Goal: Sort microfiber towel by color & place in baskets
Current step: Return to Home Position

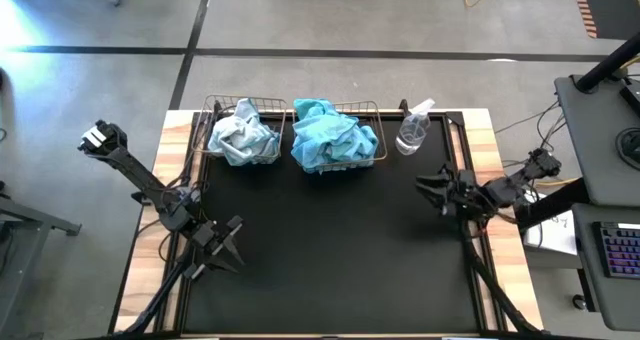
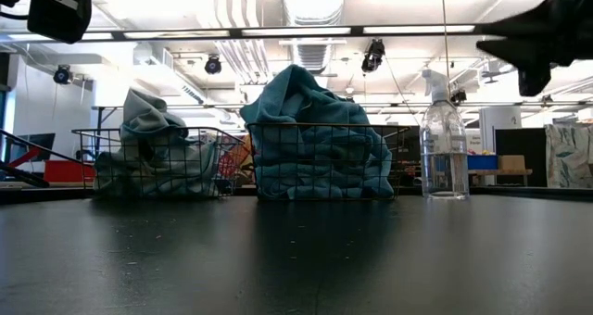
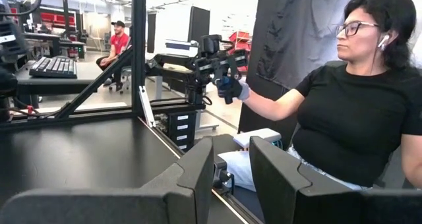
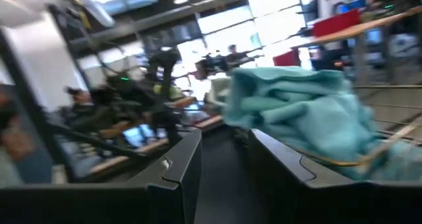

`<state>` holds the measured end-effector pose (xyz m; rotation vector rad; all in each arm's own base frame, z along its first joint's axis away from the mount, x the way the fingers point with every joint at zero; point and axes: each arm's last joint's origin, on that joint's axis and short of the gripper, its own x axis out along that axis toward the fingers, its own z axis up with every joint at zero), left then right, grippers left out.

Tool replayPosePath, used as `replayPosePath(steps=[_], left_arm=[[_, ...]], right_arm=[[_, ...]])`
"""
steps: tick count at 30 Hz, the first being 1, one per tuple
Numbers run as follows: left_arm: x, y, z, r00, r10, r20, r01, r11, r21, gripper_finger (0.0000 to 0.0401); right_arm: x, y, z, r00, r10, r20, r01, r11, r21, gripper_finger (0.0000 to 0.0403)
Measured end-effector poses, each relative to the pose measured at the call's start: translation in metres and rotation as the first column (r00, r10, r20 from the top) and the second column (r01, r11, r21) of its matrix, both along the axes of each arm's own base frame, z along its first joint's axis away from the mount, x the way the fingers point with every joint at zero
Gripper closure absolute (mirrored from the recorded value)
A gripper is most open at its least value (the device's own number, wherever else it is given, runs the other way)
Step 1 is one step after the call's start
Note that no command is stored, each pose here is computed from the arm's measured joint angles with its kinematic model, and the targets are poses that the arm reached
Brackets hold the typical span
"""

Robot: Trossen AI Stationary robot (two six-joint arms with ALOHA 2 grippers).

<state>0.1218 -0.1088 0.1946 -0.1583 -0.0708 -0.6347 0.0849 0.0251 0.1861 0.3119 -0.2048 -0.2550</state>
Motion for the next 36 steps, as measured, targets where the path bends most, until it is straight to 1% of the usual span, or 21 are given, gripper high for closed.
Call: replayPosePath(steps=[4,10,14,15,17,20,22,26,29,31,33,36], left_arm=[[0.000,0.000,0.000,1.000,0.000,0.000,0.000,1.000,0.000,0.0317],[0.000,0.000,0.000,1.000,0.000,-0.001,0.000,1.000,0.000,0.0317],[0.000,0.000,0.000,1.000,0.000,-0.001,0.000,1.000,0.001,0.0317],[0.000,0.000,0.000,1.000,0.000,-0.001,0.000,1.000,0.000,0.0317],[0.000,0.000,0.000,1.000,0.000,-0.001,0.000,1.000,0.001,0.0317],[0.000,0.000,0.000,1.000,0.000,-0.001,0.000,1.000,0.000,0.0317],[0.000,0.000,0.000,1.000,0.000,0.000,0.000,1.000,0.000,0.0317],[0.000,0.000,0.000,1.000,0.000,0.001,0.000,1.000,-0.001,0.0317],[0.000,0.000,0.000,1.000,0.000,0.000,0.000,1.000,-0.001,0.0317],[0.000,0.000,0.000,1.000,0.000,-0.002,0.000,1.000,-0.004,0.0317],[0.000,0.000,0.000,1.000,-0.001,-0.004,0.001,1.000,-0.007,0.0317],[0.000,0.000,0.000,1.000,-0.001,-0.001,0.001,1.000,-0.010,0.0317]], right_arm=[[0.004,-0.007,-0.006,0.998,-0.045,-0.049,0.044,0.999,-0.025,0.0284],[0.008,-0.022,-0.008,0.995,-0.080,-0.065,0.077,0.996,-0.042,0.0284],[0.009,-0.036,-0.009,0.986,-0.149,-0.075,0.144,0.988,-0.057,0.0284],[0.009,-0.040,-0.010,0.982,-0.173,-0.074,0.170,0.984,-0.044,0.0284],[0.007,-0.049,-0.011,0.962,-0.264,-0.073,0.266,0.964,0.011,0.0284],[0.004,-0.063,-0.014,0.910,-0.402,-0.105,0.405,0.914,0.012,0.0284],[0.001,-0.072,-0.016,0.879,-0.458,-0.132,0.463,0.886,0.008,0.0284],[-0.004,-0.089,-0.022,0.836,-0.510,-0.201,0.522,0.853,0.006,0.0284],[-0.011,-0.102,-0.027,0.781,-0.569,-0.257,0.590,0.807,0.005,0.0284],[-0.016,-0.109,-0.029,0.752,-0.593,-0.287,0.620,0.785,0.002,0.0284],[-0.021,-0.116,-0.029,0.742,-0.602,-0.294,0.628,0.779,-0.011,0.0284],[-0.027,-0.125,-0.027,0.748,-0.604,-0.274,0.623,0.782,-0.021,0.0284]])
